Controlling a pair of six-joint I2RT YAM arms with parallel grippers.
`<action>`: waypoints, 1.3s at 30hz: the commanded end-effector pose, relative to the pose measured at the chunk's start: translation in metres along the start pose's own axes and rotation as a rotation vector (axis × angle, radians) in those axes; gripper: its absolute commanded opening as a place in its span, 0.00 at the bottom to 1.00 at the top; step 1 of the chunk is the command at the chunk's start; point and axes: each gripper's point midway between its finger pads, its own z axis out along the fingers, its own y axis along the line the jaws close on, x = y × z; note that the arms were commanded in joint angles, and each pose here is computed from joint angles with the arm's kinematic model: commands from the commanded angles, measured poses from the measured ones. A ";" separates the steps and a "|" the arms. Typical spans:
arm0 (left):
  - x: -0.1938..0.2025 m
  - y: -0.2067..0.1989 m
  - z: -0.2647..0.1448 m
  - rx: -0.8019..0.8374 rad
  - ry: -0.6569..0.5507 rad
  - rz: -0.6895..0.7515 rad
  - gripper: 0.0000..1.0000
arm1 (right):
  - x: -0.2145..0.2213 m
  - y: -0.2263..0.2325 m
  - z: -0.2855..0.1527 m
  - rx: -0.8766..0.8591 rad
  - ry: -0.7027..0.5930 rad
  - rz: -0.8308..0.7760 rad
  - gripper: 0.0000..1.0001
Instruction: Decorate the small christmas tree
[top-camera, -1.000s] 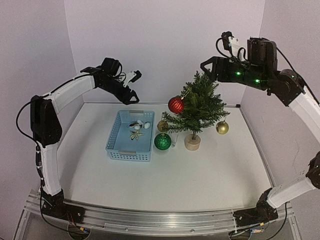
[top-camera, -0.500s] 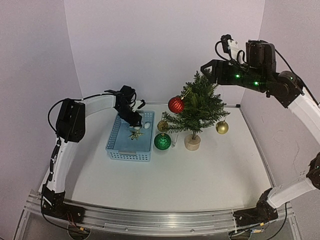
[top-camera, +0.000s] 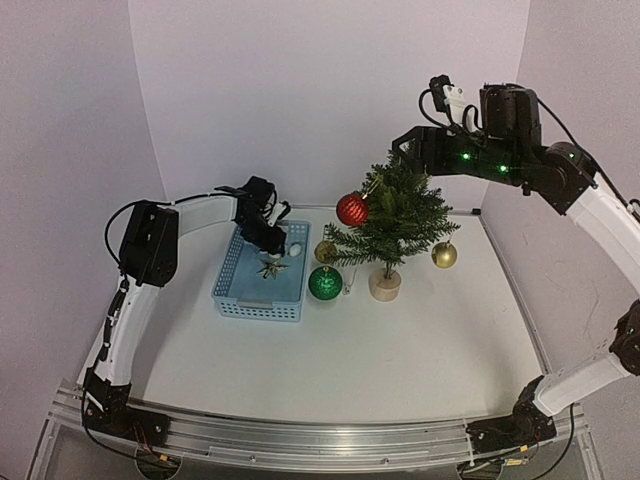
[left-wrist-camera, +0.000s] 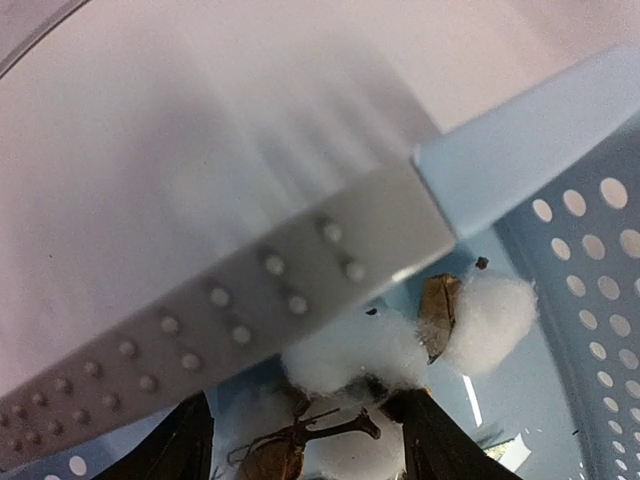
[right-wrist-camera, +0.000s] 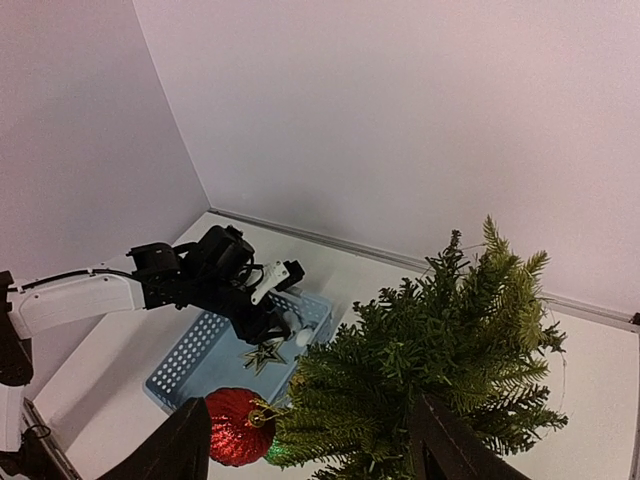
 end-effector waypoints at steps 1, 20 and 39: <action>0.001 -0.004 0.001 0.005 -0.007 -0.033 0.62 | -0.015 0.006 -0.005 -0.028 -0.042 -0.002 0.68; -0.068 -0.013 -0.110 0.044 -0.215 -0.024 0.11 | -0.015 0.008 -0.009 -0.045 -0.045 0.004 0.68; -0.124 -0.080 -0.266 0.218 -0.465 0.255 0.00 | -0.024 -0.011 -0.014 0.066 -0.085 0.035 0.68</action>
